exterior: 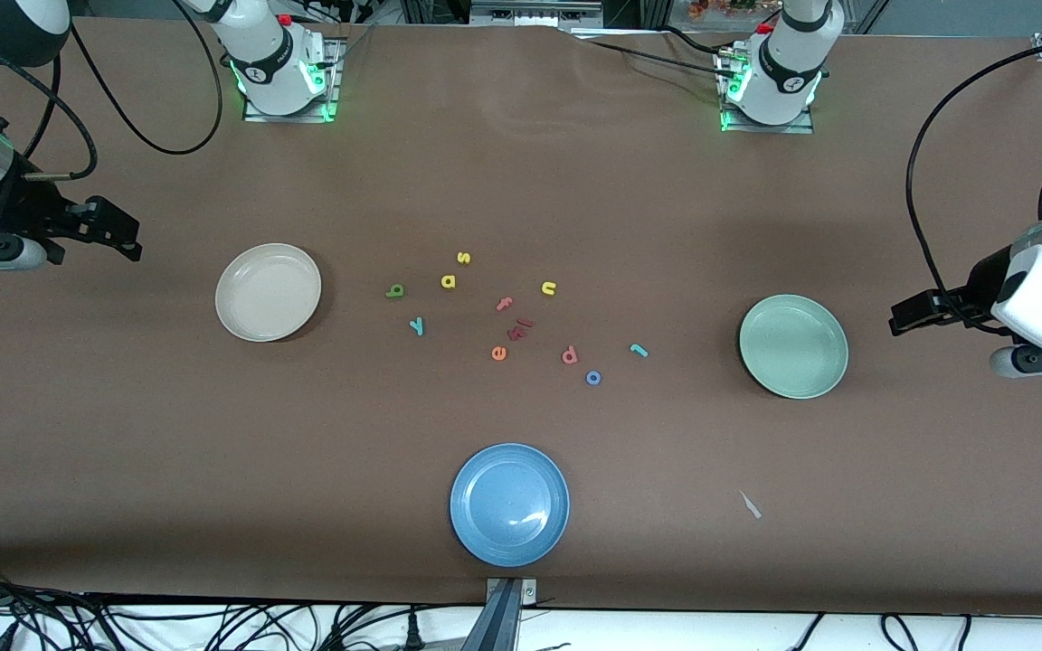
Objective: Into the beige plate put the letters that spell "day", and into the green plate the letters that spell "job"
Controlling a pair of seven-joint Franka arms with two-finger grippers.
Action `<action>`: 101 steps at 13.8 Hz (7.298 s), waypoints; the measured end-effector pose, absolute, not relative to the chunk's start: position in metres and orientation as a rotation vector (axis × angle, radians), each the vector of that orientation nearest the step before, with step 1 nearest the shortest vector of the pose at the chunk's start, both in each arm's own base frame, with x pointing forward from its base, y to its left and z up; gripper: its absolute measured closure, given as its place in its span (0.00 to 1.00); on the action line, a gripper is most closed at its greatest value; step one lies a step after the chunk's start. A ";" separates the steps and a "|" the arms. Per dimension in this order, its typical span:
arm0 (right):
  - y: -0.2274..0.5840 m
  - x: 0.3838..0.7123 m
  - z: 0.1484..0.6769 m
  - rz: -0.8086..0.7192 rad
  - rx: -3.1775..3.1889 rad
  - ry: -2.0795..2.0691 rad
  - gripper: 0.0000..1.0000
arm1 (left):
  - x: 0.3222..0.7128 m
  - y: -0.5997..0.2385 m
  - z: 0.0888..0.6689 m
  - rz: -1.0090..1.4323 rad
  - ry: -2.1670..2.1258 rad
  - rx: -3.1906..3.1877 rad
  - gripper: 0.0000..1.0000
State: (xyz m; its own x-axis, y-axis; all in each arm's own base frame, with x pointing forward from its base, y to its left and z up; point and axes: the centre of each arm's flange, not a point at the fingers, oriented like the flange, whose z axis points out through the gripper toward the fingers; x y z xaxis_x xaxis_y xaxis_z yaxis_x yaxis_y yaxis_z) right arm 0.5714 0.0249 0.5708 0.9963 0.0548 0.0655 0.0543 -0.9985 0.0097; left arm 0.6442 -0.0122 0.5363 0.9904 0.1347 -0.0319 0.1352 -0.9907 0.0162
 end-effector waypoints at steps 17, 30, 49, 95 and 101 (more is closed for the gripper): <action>0.025 0.571 0.571 0.103 3.131 0.086 0.00 | 0.648 -0.005 0.519 -0.094 0.226 3.129 0.00; 0.074 0.582 0.529 -0.012 3.131 0.179 0.00 | 0.650 -0.019 0.468 -0.279 0.241 3.126 0.00; 0.310 0.567 0.239 -0.119 3.081 -0.072 0.04 | 0.670 -0.215 0.211 -0.318 1.433 2.681 0.01; 0.085 0.506 0.201 -0.267 2.970 0.245 0.45 | 0.617 0.055 0.224 -0.670 0.905 2.935 0.89; 0.154 0.514 0.221 -0.178 3.008 0.011 0.00 | 0.619 0.052 0.188 -0.653 0.891 2.935 0.89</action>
